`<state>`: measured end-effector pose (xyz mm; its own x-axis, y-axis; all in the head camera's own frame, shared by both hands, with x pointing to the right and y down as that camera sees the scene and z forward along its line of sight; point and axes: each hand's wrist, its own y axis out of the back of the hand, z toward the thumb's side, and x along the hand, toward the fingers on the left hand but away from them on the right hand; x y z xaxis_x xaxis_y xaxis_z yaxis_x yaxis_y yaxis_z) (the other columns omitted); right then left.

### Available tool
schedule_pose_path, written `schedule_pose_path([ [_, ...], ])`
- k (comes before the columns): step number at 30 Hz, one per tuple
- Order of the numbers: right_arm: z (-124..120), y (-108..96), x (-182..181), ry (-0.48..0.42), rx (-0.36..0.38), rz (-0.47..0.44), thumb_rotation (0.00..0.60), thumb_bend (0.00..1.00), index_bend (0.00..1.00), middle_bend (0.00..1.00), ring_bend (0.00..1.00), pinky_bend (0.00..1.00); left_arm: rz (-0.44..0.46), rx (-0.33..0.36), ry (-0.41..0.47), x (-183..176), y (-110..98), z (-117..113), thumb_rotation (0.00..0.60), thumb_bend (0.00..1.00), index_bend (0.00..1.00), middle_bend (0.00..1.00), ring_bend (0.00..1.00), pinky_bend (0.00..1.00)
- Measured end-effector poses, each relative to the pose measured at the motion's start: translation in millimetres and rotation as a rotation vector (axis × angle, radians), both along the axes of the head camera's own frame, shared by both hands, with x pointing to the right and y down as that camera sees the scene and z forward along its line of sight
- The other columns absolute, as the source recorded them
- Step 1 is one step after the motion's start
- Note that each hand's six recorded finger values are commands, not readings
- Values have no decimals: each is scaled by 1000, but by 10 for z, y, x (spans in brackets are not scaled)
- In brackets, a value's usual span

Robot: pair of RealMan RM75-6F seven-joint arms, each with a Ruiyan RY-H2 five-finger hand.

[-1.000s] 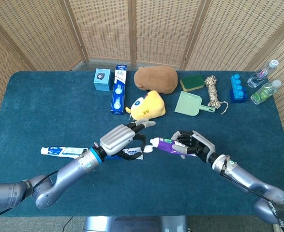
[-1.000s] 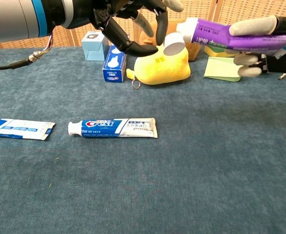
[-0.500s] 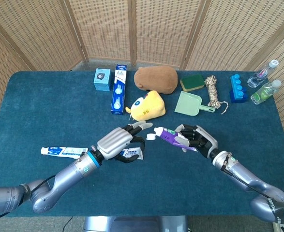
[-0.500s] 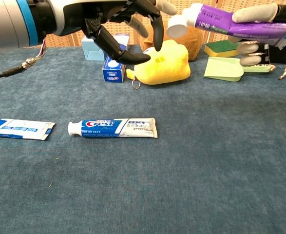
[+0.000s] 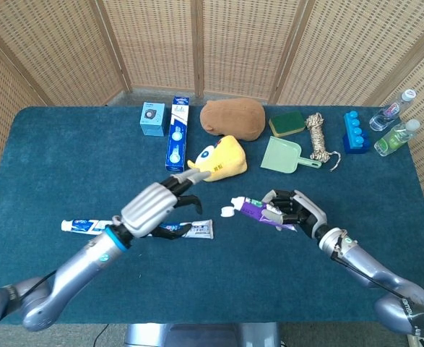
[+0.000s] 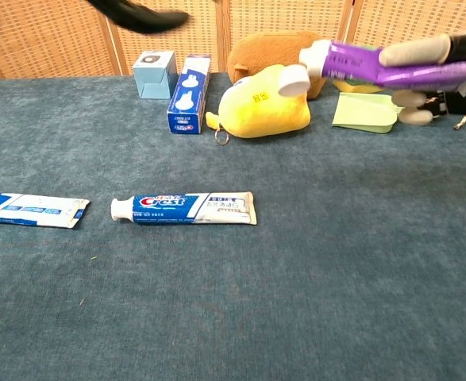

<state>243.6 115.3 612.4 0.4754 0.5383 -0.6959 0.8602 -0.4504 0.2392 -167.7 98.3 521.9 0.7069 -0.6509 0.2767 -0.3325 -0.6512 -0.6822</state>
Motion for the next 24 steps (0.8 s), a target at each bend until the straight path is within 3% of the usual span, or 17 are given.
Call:
schedule_pose_path([
  [5, 78, 45, 28, 77, 54, -58, 600, 519, 935, 747, 688, 673, -102, 11, -63, -520, 20, -202, 600, 335, 403, 52, 0, 118],
  [10, 191, 97, 67, 167, 121, -100, 600, 517, 931, 745, 663, 638, -232, -7, -151, -1126, 166, -338, 600, 335, 396, 52, 0, 118],
  [17, 486, 247, 94, 298, 183, -147, 600, 512, 904, 719, 611, 584, -458, -79, -266, -2011, 640, -494, 600, 334, 395, 56, 0, 118],
  [20, 636, 314, 122, 343, 191, -152, 600, 507, 896, 707, 593, 530, -519, -109, -301, -2272, 885, -580, 600, 335, 395, 56, 0, 118],
  [24, 739, 353, 199, 384, 194, -171, 600, 495, 864, 674, 547, 451, -576, -121, -331, -2469, 1061, -640, 600, 335, 395, 57, 0, 117],
])
